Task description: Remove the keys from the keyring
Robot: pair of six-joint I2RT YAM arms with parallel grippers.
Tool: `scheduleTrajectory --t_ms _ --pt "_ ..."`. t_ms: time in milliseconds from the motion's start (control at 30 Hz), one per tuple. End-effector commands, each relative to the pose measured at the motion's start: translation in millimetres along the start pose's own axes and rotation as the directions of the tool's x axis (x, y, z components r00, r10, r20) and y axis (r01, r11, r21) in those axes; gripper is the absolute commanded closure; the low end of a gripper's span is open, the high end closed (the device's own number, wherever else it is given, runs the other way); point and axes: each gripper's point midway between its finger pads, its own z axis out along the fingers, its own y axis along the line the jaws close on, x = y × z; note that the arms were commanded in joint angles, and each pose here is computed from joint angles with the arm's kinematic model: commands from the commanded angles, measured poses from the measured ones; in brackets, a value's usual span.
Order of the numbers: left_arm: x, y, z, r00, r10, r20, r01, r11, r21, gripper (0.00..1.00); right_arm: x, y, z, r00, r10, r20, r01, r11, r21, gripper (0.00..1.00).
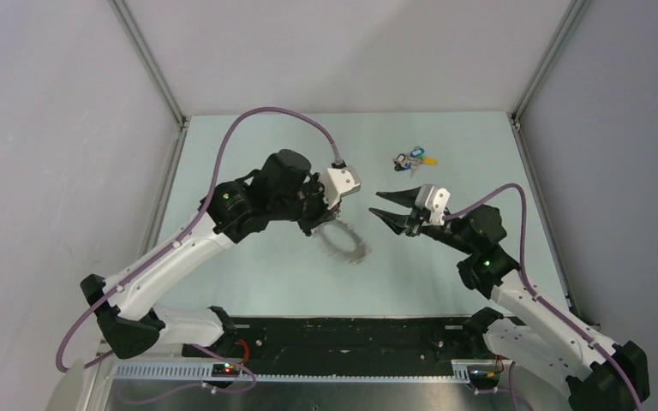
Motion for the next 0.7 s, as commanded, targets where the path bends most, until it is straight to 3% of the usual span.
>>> scheduleTrajectory --t_ms 0,367,667 --pt "-20.4 16.2 -8.2 0.995 0.099 0.030 -0.096 0.990 -0.107 1.00 -16.8 18.1 9.7 0.997 -0.001 0.081 0.012 0.991 -0.136 0.60" --pt "-29.9 8.4 -12.7 0.983 0.100 0.157 -0.085 0.991 -0.100 1.00 -16.3 44.9 12.2 0.996 0.046 0.076 -0.027 0.972 -0.232 0.64" --pt "-28.6 2.6 -8.8 0.979 0.084 0.186 -0.071 0.995 -0.075 1.00 -12.8 45.2 23.4 0.998 0.027 0.061 -0.014 0.981 -0.194 0.65"
